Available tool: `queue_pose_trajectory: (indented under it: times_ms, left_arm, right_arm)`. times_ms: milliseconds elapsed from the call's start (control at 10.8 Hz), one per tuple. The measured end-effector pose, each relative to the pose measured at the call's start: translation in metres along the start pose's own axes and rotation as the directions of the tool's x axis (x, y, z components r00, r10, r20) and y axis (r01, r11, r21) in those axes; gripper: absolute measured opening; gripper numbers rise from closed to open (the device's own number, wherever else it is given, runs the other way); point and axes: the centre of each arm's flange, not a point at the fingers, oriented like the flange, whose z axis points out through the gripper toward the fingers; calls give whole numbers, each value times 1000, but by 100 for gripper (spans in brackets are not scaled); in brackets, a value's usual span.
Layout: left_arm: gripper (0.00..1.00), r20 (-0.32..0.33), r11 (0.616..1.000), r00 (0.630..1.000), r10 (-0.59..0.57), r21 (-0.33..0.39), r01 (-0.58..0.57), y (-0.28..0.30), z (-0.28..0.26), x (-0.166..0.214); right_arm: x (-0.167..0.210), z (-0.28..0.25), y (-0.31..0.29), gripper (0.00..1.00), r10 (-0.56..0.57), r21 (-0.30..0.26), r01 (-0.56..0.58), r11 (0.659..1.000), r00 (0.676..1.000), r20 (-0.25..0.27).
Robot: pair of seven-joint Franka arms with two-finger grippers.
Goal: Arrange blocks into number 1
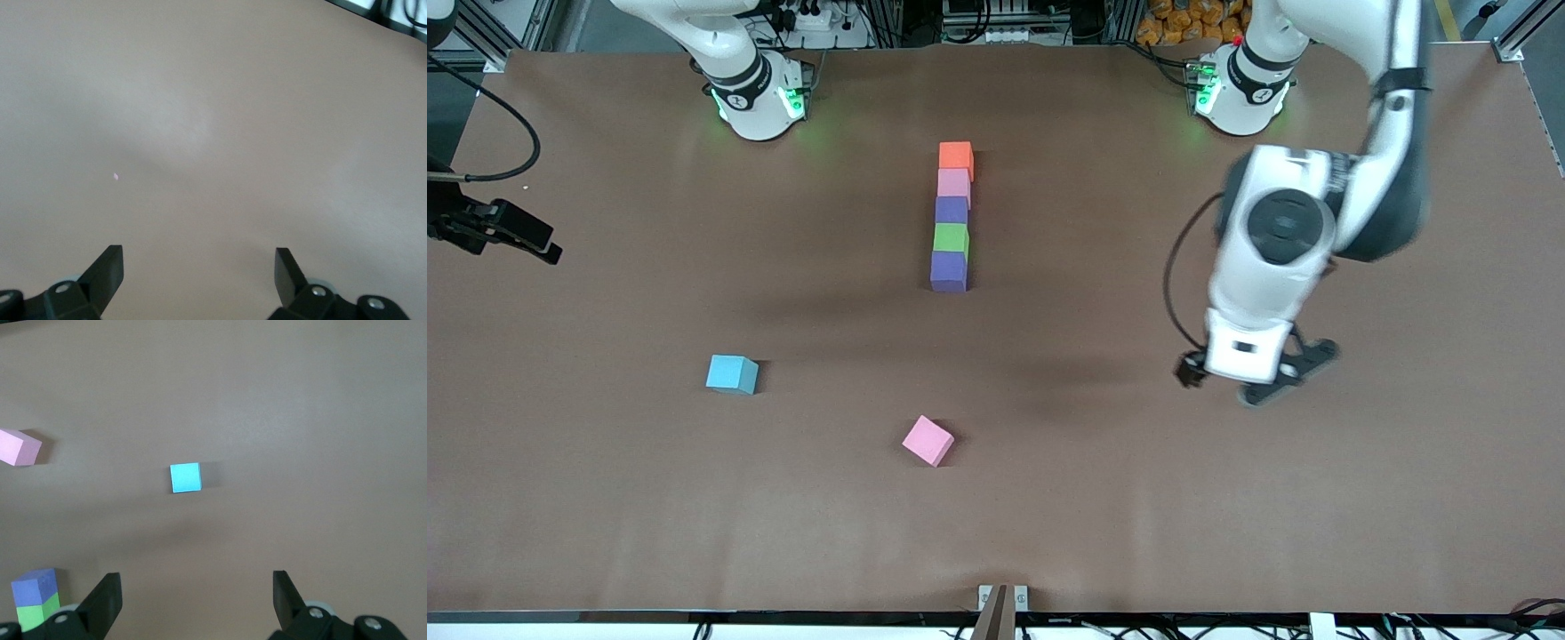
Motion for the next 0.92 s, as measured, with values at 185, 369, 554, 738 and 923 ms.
queue_pose_trajectory:
  times_ms: [185, 369, 554, 738, 923]
  left_arm:
    - [100, 19, 1000, 1000, 18, 17, -18, -27, 9, 23]
    - [100, 59, 999, 998, 11, 37, -13, -46, 15, 33]
    - [100, 145, 1000, 989, 8, -10, -6, -59, 22, 35]
    - [100, 188, 999, 982, 23, -52, -14, -73, 26, 42]
    - [100, 198, 997, 979, 43, -74, -29, -89, 14, 38]
  right_arm:
    - [-1, 0, 0, 100, -8, -1, 8, 1000, 1000, 7]
    - [-1, 1, 0, 100, -12, -1, 12, 1000, 1000, 10]
    - [-1, 1, 0, 100, -13, -1, 13, 1000, 1000, 12]
    - [-1, 1, 0, 100, -12, -2, 12, 1000, 1000, 13]
    - [-1, 1, 0, 100, -13, -2, 13, 1000, 1000, 11]
